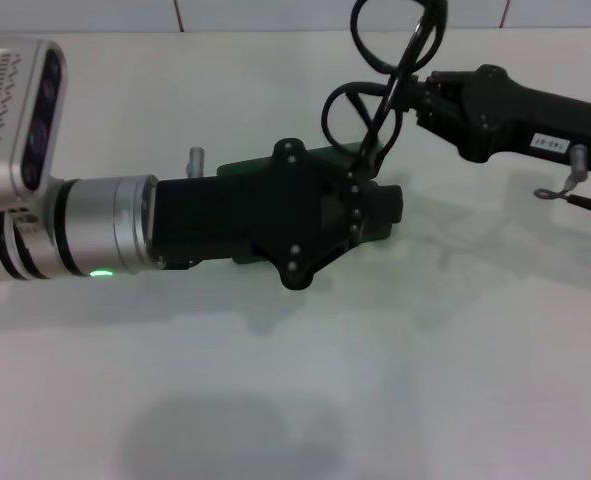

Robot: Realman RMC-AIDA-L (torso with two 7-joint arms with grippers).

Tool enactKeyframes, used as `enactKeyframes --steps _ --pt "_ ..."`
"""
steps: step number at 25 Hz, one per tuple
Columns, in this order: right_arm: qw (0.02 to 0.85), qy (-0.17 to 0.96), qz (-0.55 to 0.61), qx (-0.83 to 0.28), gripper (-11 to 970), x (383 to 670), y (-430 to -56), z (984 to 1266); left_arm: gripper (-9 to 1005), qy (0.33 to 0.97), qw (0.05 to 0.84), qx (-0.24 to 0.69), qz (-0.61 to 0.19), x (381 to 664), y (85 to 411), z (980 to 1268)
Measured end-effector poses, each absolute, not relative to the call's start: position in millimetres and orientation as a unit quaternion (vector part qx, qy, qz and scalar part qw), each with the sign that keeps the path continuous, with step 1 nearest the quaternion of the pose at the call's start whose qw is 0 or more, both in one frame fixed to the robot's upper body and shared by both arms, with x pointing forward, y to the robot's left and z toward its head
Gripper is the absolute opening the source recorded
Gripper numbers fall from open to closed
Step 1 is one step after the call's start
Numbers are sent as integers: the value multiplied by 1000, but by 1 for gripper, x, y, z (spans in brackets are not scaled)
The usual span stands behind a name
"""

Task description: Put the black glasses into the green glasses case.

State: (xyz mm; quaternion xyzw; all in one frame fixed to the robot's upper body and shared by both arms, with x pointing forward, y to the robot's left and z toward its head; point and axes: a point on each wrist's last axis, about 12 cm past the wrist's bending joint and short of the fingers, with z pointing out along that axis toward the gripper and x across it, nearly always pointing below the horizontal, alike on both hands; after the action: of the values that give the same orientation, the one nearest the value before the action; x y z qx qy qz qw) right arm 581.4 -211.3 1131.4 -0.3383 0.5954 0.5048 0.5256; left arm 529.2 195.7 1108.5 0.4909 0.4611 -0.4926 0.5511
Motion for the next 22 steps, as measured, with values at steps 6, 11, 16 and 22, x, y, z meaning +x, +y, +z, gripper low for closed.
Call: enactKeyframes --steps 6,11,16,22 --pt "527 590 516 -329 43 580 -216 1135 19 473 551 488 -484 529 199 1105" --pt "524 587 522 -329 44 579 -215 1135 19 477 546 491 -483 530 196 1103" --pt "522 582 528 -331 44 579 -212 1137 20 475 541 495 -487 530 192 1103" --pt "517 578 535 -335 44 578 -208 1138 20 476 542 496 -484 533 188 1104"
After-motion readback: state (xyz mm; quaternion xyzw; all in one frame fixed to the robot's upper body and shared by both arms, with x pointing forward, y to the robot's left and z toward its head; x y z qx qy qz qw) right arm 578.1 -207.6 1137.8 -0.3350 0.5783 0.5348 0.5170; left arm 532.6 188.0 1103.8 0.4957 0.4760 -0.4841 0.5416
